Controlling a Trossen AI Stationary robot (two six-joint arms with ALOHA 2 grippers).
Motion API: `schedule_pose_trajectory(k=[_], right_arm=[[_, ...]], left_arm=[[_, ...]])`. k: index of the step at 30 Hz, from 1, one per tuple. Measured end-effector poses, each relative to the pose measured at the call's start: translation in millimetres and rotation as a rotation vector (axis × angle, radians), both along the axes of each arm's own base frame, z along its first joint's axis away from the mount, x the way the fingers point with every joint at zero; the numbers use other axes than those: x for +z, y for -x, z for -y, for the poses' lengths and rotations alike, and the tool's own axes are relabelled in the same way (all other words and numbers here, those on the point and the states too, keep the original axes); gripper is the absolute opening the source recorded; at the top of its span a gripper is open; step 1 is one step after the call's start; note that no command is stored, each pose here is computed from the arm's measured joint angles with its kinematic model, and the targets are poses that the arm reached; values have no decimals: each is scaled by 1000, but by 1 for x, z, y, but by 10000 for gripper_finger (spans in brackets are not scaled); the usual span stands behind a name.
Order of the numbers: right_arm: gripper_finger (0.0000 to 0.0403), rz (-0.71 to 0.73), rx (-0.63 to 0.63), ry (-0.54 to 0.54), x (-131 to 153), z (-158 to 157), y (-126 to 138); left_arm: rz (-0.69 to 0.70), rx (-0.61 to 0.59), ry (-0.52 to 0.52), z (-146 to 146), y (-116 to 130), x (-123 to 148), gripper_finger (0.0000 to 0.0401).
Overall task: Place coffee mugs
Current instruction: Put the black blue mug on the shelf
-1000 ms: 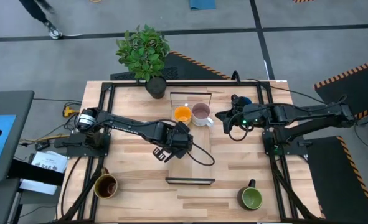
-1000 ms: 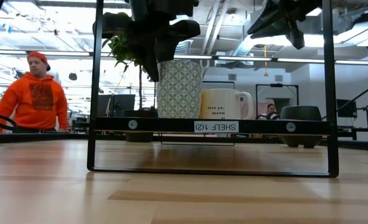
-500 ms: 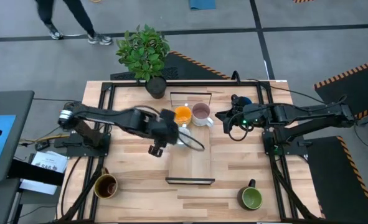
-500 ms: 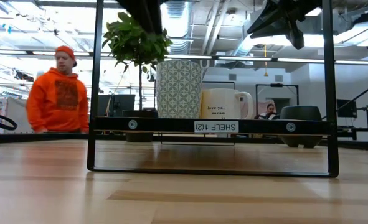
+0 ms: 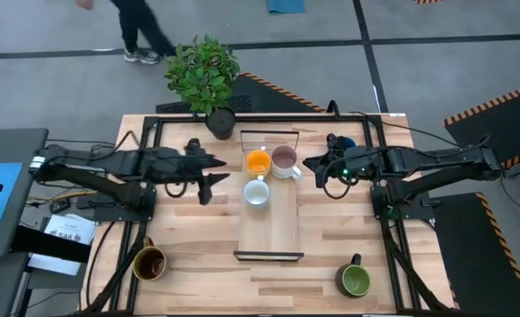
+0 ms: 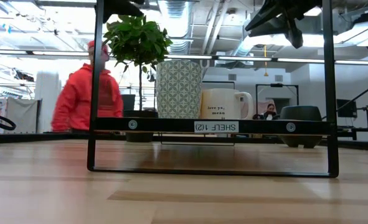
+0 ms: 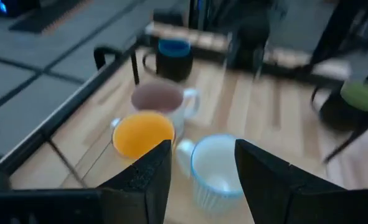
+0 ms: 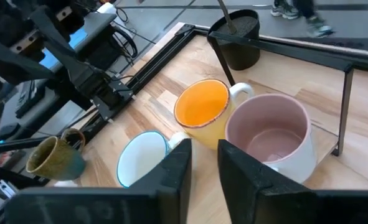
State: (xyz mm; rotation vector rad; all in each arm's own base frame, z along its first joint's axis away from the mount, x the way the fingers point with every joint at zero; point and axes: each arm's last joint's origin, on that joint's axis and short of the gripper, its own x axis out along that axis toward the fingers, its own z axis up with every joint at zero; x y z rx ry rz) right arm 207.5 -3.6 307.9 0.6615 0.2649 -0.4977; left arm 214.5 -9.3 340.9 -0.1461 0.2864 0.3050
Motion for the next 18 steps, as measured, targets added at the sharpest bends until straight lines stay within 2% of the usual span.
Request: schedule_pose_trajectory(k=[5,9,13,18], right_arm=[[183,-21,-15,-17,-2,2,1],[245,-177,-122,-48,7,20,14],[261,-436,-264,-111,10,51,28],[262,-685,-209,-232,-11,88,31]], left_arm=[[120,45,6,-3,19,-9,161],[131,70,12,-4,26,-8,161],[118,66,-6,-4,27,-8,161],[97,65,-7,-4,25,-11,161]])
